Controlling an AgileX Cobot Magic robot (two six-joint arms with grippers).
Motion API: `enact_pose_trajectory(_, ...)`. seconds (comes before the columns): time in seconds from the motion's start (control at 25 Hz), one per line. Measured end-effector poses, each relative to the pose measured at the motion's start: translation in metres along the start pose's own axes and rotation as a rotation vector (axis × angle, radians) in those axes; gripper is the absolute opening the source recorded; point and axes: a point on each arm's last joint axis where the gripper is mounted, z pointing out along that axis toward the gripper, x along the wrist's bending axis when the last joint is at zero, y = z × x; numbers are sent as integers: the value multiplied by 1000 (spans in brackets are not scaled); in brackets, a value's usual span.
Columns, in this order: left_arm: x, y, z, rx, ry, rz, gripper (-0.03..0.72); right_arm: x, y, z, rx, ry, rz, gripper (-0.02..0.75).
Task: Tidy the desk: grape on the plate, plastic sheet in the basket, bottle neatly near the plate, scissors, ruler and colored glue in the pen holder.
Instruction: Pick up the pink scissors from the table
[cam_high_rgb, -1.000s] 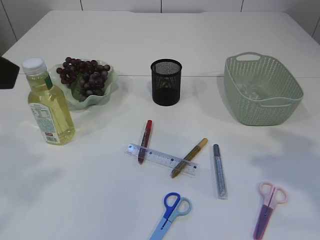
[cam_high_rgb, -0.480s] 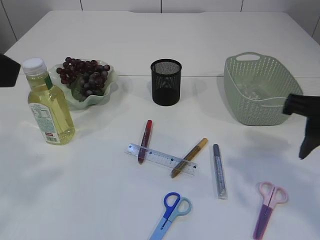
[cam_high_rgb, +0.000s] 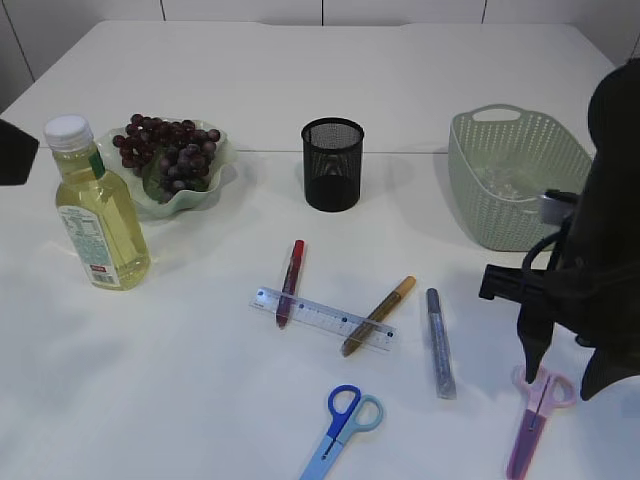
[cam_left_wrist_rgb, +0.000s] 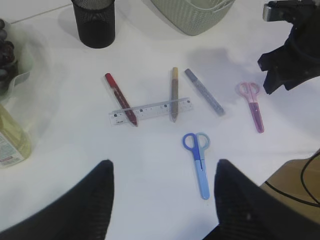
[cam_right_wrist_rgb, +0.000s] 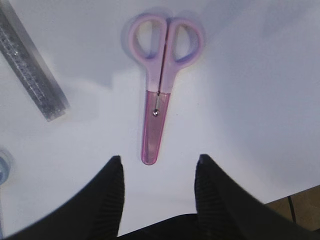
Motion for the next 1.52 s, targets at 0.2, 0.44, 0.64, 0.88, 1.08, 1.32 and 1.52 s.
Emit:
enact_pose_trajectory(0.2,0,0,0,4,0,0,461,0,3,7,7,-30,-8,372)
enact_pose_trajectory(0.44,0,0,0,4,0,0,459,1,6,7,-25,-27,-20,370)
enact_pose_trajectory(0.64,0,0,0,4,0,0,458,3,5,7,-19,-8,-49,370)
enact_pose_trajectory(0.88,0,0,0,4,0,0,458,1,2,-1,-33,17,-91,369)
enact_pose_trajectory(1.08,0,0,0,4,0,0,458,-12,-11,-5,-50,25,-101,356)
enact_pose_trajectory(1.32,0,0,0,4,-2,-1,458,-23,-26,14,-67,112,-11,309)
enact_pose_trajectory(1.52,0,0,0,4,-3,-2,458,-18,-21,13,-123,176,43,306)
